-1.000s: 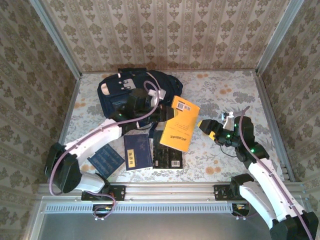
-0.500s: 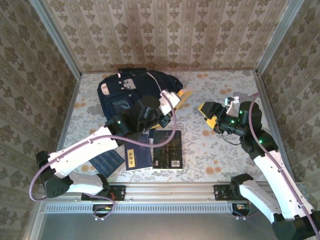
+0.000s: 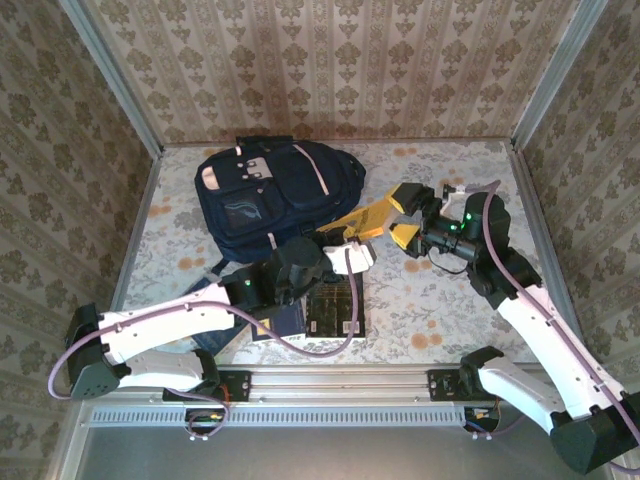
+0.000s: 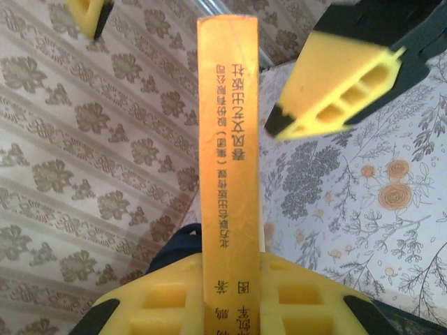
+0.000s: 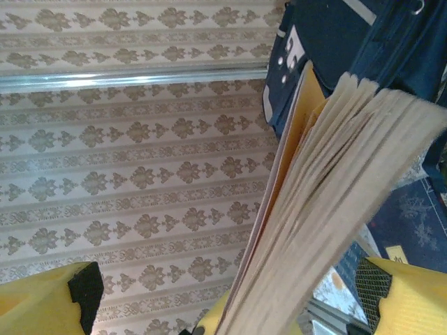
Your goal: Pack the student bag
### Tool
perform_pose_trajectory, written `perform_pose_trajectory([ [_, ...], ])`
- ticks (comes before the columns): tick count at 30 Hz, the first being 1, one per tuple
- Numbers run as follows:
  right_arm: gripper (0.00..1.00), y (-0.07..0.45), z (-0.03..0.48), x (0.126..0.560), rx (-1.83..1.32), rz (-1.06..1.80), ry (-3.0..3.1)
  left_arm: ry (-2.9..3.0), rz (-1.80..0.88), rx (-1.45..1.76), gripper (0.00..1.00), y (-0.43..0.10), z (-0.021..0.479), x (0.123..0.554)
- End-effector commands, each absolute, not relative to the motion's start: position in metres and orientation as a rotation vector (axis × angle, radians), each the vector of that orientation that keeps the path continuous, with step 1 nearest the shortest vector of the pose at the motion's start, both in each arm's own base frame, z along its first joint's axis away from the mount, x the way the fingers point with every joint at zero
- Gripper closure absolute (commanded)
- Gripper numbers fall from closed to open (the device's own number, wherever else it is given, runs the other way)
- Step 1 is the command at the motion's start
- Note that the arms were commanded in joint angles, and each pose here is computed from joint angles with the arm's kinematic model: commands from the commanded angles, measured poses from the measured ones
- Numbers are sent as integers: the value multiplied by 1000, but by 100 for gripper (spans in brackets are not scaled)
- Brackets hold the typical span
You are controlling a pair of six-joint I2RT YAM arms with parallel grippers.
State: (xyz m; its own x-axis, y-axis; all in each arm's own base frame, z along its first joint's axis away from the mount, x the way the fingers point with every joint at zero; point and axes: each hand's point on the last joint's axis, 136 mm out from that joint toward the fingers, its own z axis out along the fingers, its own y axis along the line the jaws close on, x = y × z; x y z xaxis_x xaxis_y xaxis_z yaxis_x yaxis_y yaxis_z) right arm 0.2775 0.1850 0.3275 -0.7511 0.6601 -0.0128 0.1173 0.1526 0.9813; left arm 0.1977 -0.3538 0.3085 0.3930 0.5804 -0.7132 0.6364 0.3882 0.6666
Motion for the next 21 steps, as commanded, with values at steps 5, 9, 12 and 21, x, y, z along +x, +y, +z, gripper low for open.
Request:
perform_pose_trajectory([
  [5,12,198,336,276,757,1687,1979,1024,-18,1261,100,-360,345,175],
  [9,25,207,340,271,690,1681,2000,988,39,1338,100,-365,329,170],
  [12,36,209,339,269,655,1649,2012,979,62,1392,100,-368,317,167],
  [21,62,217,326,269,577,1548,2091,926,157,1477,100,-376,301,164],
])
